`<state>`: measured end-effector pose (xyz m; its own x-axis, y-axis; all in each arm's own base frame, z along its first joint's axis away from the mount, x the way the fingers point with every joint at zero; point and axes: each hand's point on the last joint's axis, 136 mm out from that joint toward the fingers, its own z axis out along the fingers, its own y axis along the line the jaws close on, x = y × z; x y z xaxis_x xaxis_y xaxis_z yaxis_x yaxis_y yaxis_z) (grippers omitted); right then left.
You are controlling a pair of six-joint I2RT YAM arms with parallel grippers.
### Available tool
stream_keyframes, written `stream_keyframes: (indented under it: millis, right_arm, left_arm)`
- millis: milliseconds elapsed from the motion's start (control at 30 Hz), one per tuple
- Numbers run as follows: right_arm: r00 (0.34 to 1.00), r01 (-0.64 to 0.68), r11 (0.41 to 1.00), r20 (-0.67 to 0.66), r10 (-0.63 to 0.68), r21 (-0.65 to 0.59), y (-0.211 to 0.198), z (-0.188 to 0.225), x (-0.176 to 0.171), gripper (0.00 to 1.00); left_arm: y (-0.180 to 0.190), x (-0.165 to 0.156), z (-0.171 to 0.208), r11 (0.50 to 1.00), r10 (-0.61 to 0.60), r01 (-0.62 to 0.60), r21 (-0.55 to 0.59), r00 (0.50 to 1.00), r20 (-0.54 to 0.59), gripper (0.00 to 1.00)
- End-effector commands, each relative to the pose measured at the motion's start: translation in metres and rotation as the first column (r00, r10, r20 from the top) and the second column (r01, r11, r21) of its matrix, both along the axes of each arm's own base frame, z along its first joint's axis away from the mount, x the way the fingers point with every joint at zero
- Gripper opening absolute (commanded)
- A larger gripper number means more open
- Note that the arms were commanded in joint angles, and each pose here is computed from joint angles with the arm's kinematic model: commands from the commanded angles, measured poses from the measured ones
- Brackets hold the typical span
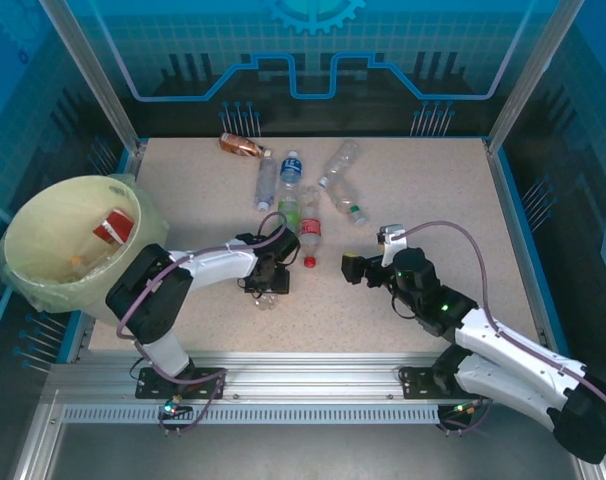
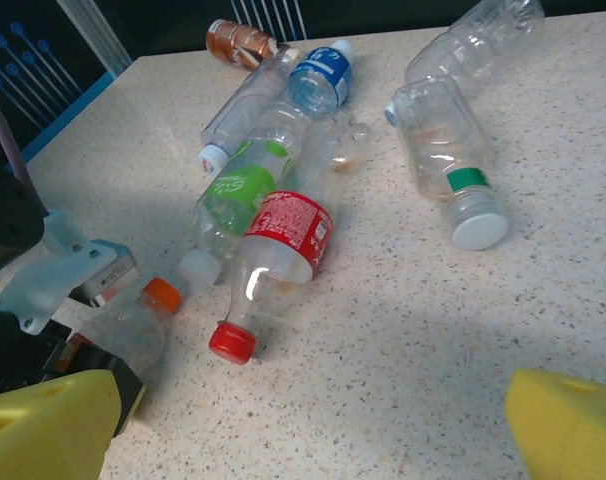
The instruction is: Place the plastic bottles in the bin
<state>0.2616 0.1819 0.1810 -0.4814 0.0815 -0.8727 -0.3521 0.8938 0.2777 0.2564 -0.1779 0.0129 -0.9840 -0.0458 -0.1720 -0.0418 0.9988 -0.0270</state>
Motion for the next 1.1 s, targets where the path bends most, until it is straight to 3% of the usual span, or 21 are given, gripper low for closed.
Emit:
stream_keyframes:
  millis: [0,233,433,800,1067]
  right_arm:
    - [0.996,-0.068,0.997,0.059,0.066,0.027,0.013,0.024,0.004,1.0]
    - [0.986,-0.151,0.988,0.081,0.147,0.04,0.03,0.033,0.002,1.0]
    - [0.968,-0.234,0.971,0.11,0.227,0.055,0.045,0.043,-0.002,1.0]
    - [0.925,-0.359,0.933,0.147,0.351,0.03,0.078,0.063,-0.008,1.0]
    - [0.904,-0.402,0.915,0.163,0.395,0.015,0.099,0.072,-0.006,1.0]
  left_arm:
    - [-0.001,0.002,0.007,0.999,0.006,-0.005,-0.032,0.999,0.034,0.57]
    - [-0.001,0.011,0.043,0.997,0.01,0.003,-0.082,0.988,0.156,0.52]
    - [0.002,0.021,0.101,0.988,0.03,0.02,-0.151,0.947,0.321,0.51]
    - [0.04,0.024,0.226,0.963,0.121,0.049,-0.264,0.798,0.59,0.51]
    - [0.069,0.019,0.317,0.972,0.13,0.062,-0.226,0.658,0.741,0.51]
